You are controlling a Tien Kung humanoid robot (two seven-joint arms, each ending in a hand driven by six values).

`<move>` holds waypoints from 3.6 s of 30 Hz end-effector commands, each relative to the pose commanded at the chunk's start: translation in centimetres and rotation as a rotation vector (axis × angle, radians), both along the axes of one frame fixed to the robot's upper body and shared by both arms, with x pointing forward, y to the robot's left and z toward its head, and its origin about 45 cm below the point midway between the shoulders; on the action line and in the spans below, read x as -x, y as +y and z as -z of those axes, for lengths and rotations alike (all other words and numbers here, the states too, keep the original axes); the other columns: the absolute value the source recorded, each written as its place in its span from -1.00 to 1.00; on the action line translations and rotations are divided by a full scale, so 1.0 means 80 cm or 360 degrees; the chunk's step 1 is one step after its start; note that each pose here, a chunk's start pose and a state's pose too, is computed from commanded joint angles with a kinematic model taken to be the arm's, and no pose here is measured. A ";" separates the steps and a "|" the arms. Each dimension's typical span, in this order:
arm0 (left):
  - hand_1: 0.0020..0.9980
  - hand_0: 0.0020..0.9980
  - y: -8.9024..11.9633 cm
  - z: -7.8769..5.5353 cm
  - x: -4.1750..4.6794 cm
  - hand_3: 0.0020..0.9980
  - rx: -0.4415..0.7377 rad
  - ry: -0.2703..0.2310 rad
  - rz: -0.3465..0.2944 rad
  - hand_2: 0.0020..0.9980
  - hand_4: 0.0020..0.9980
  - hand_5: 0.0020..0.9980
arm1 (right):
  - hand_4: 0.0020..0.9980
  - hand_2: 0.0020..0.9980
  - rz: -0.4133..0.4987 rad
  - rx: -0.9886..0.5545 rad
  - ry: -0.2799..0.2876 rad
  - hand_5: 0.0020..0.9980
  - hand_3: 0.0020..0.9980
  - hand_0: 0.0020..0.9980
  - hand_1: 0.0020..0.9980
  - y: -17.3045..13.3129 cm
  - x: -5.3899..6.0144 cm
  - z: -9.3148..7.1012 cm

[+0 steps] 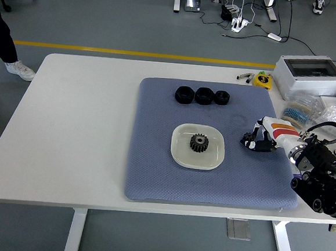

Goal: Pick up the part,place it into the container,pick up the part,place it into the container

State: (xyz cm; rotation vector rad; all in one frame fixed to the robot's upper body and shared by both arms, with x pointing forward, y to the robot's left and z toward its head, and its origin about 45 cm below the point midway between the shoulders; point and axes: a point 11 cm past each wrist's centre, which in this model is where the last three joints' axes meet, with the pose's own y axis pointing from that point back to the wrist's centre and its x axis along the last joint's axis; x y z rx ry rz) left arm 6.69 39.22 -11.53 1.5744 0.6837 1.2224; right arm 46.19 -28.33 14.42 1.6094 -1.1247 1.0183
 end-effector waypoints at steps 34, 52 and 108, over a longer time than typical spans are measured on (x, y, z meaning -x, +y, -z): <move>0.45 0.42 0.005 -0.001 0.003 0.31 -0.0005 0.0006 -0.0001 0.50 0.36 0.32 | 0.55 -0.83 -0.0660 -0.0069 -0.0110 -0.04 -0.46 -1.00 -1.00 0.145 0.019 -0.083; 0.45 0.42 0.011 -0.004 -0.005 0.33 -0.0017 -0.0012 0.0000 0.51 0.37 0.32 | 0.79 -0.62 -0.0761 0.0219 0.0078 -0.06 -0.19 -1.00 -0.89 0.172 -0.001 -0.070; 0.45 0.43 0.008 -0.005 -0.017 0.32 -0.0018 -0.0054 0.0014 0.51 0.38 0.32 | 1.00 0.77 0.0190 -0.1918 -0.0324 0.33 0.84 0.73 0.74 -0.020 0.005 -0.184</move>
